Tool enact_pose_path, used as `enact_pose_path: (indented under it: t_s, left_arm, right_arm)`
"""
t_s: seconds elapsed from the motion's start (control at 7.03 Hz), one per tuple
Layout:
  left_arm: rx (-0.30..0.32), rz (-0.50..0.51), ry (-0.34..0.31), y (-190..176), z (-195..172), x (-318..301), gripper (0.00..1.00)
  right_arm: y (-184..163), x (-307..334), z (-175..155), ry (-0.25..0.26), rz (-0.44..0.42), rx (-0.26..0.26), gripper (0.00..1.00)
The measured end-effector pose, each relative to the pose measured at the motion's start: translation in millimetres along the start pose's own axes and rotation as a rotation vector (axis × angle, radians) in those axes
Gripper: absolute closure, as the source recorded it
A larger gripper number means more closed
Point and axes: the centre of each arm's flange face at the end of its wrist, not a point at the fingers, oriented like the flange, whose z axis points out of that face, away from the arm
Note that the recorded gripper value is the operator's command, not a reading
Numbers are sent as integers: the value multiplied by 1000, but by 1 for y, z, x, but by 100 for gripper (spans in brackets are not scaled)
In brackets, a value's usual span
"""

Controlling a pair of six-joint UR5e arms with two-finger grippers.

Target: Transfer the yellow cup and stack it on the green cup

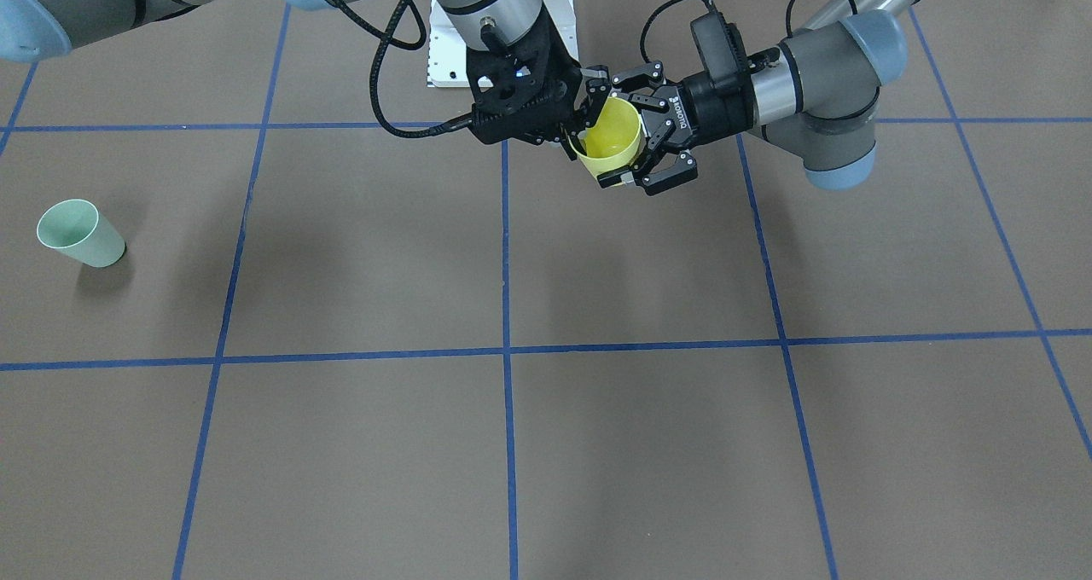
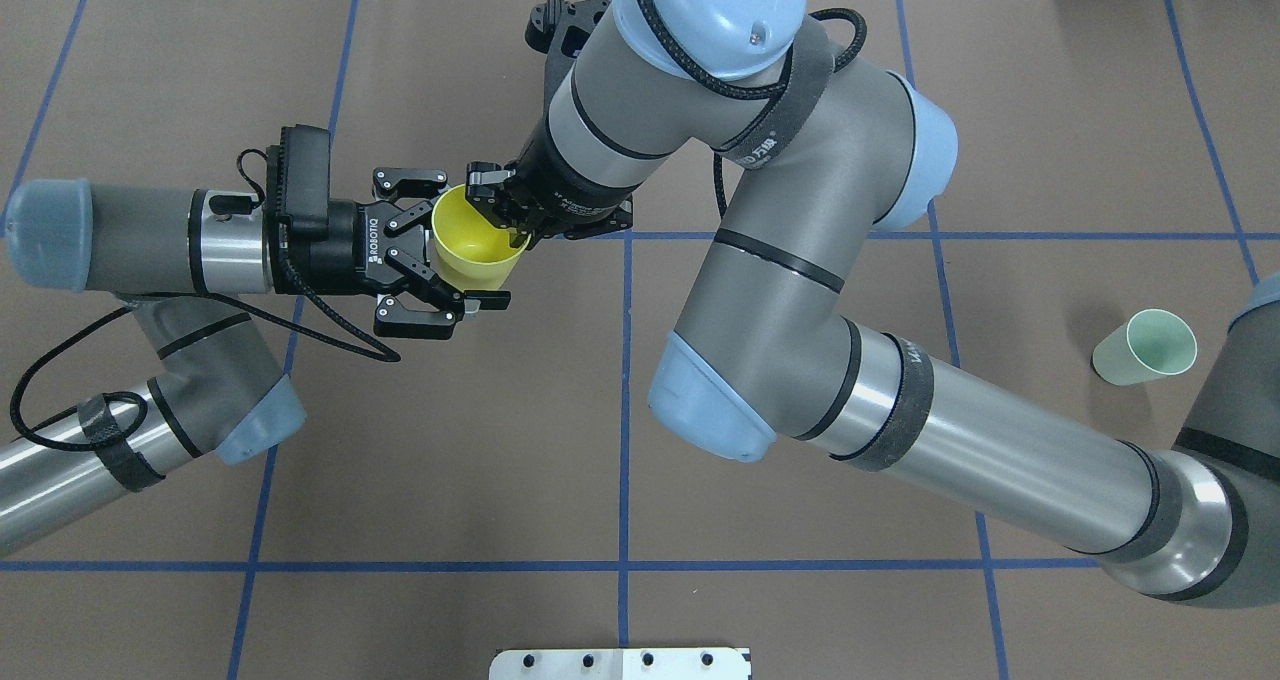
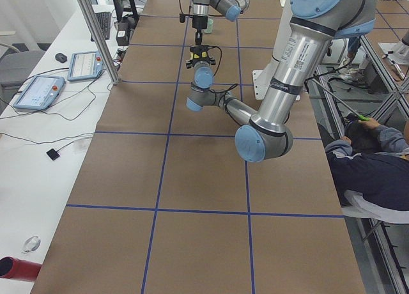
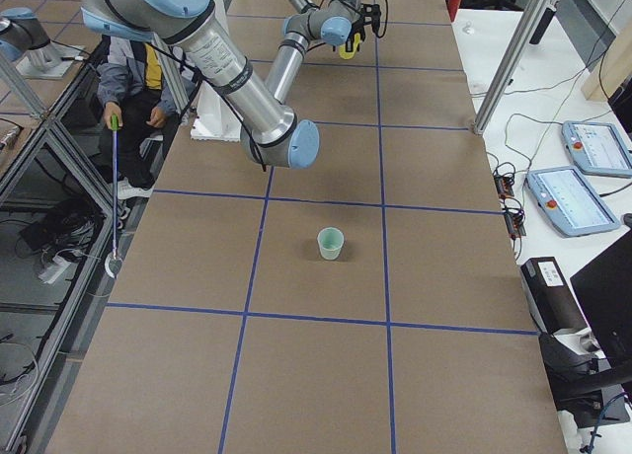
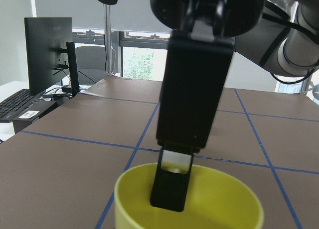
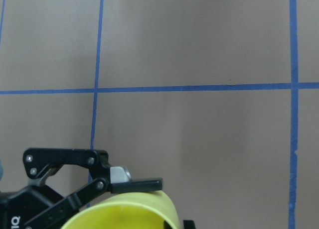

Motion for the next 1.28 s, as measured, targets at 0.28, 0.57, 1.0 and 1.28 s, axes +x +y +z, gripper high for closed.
enact_pose_path:
  t_s: [0.28, 0.57, 1.0, 1.28]
  left_arm:
    - [-7, -7, 2, 4, 3, 0, 1]
    - [-17, -14, 1, 10, 4, 0, 1]
    - [-16, -20, -35, 16, 0, -5, 0]
    - [-14, -58, -134, 28, -12, -17, 0]
  right_arm:
    - [2, 0, -4, -5, -2, 3, 100]
    - [2, 13, -3, 6, 4, 6, 100]
    - [-20, 88, -5, 86, 64, 52, 100]
    - [-56, 141, -25, 140, 123, 110, 100]
